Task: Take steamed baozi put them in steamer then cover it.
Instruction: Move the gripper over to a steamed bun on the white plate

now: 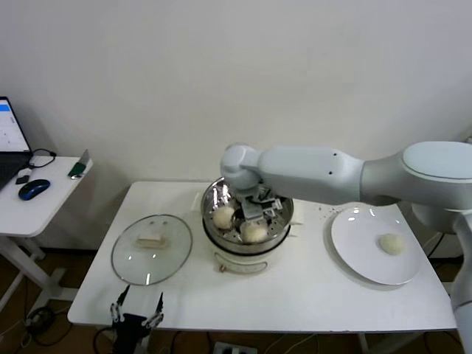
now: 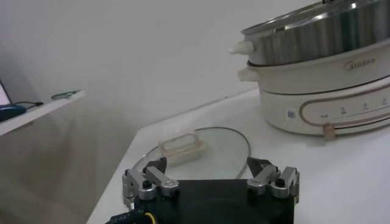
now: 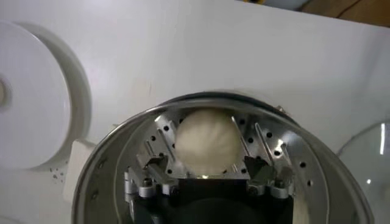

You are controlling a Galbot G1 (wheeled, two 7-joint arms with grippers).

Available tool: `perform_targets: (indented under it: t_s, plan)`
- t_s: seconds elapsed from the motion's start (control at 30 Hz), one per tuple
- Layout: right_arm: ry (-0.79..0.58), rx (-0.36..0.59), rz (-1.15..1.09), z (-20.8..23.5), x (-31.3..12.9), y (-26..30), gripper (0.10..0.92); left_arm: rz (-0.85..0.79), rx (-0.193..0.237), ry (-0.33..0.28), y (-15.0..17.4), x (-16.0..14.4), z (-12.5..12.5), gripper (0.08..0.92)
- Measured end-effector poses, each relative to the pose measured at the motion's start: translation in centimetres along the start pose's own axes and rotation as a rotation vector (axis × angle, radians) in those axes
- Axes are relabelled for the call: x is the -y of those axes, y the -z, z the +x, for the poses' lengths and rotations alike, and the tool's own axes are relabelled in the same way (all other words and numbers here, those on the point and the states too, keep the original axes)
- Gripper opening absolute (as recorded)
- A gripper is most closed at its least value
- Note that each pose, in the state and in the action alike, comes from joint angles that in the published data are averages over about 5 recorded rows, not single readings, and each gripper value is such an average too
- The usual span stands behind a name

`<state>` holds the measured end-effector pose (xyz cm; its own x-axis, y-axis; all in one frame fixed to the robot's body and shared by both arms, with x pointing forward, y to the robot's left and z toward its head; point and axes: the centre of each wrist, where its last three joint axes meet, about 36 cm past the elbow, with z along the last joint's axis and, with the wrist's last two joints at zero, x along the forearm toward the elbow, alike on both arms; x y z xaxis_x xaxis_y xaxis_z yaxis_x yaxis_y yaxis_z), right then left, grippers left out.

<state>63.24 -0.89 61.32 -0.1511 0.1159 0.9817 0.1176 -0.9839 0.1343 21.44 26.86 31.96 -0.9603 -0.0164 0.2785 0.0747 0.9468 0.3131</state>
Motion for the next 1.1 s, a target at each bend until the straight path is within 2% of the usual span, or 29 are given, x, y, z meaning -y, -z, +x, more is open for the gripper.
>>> perform_targets:
  t_s: [0.27, 0.53, 0.83, 1.1]
  plan:
    - [-0.048, -0.061, -0.182, 3.2, -5.0, -3.4, 0.823, -0.004, 0.005, -0.002, 0.2, -0.1, 0.0, 0.823]
    - [-0.144, -0.076, -0.598, 4.1, -15.5, -5.9, 0.823, -0.006, 0.014, -0.004, 0.3, -0.3, -0.1, 0.823]
    - [-0.204, -0.01, -1.16, 0.3, -29.0, -4.0, 0.823, -0.001, 0.025, 0.0, 0.7, -0.4, -0.1, 0.823]
    - [-0.176, 0.052, -1.491, -5.5, -39.2, -0.6, 0.823, -0.011, 0.027, 0.003, 1.2, -0.6, 0.2, 0.823]
